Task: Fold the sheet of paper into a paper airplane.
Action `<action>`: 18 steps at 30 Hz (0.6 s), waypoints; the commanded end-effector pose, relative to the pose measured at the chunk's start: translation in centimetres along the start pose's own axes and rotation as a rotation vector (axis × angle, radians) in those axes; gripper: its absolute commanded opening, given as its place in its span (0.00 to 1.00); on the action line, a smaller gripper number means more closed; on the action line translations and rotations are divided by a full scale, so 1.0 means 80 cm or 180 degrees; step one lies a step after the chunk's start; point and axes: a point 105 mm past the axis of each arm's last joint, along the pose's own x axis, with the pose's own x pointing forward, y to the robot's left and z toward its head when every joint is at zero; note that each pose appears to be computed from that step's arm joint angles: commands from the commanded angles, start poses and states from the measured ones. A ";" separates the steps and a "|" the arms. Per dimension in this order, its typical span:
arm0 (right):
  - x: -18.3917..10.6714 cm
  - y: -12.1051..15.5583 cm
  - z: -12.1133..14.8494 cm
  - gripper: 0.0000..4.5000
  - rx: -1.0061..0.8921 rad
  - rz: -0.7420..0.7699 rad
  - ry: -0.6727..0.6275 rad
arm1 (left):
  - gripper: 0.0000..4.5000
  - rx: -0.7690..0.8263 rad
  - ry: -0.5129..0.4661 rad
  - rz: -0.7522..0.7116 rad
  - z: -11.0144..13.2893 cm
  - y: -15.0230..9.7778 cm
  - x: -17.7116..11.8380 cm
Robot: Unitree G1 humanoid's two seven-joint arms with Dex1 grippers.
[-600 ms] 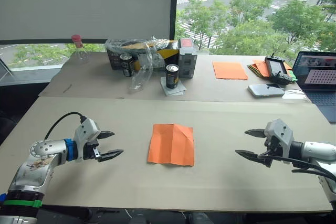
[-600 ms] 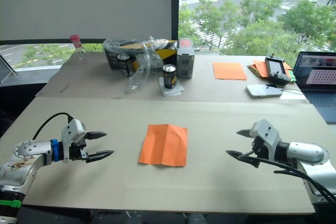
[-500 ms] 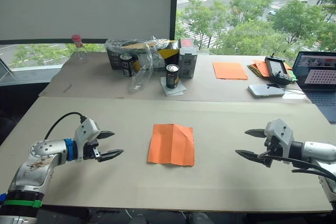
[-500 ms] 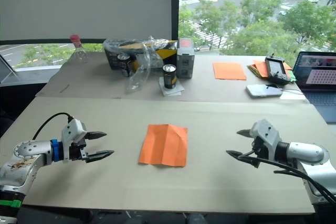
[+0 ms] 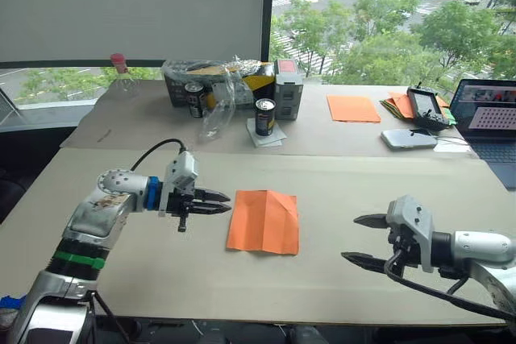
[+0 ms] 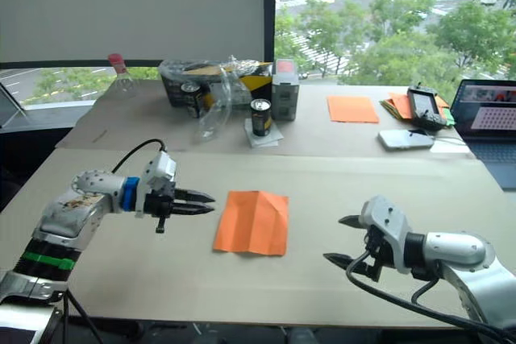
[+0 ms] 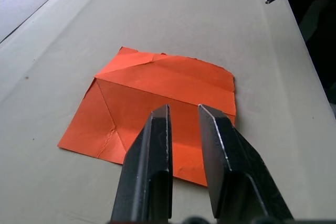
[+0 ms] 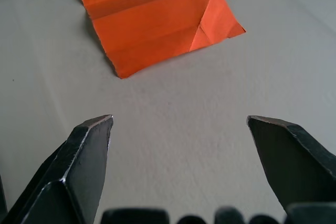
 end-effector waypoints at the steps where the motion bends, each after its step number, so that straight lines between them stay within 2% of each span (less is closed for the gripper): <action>1: 0.011 0.002 0.013 1.00 0.0017 -0.0118 -0.0052 | 0.01 0.0175 0.0141 0.0000 -0.003 0.011 0.028; 3: 0.018 0.001 0.014 1.00 0.0052 -0.0193 -0.0038 | 0.01 0.0186 0.0223 -0.0009 -0.011 0.012 0.047; 9: 0.043 -0.013 0.018 1.00 0.0102 -0.0460 -0.0050 | 0.01 -0.0014 0.0489 0.0100 -0.048 0.010 0.063; 18: 0.085 -0.048 0.014 1.00 0.0177 -0.0699 0.0063 | 0.01 -0.0255 0.0359 0.0189 -0.059 -0.018 0.094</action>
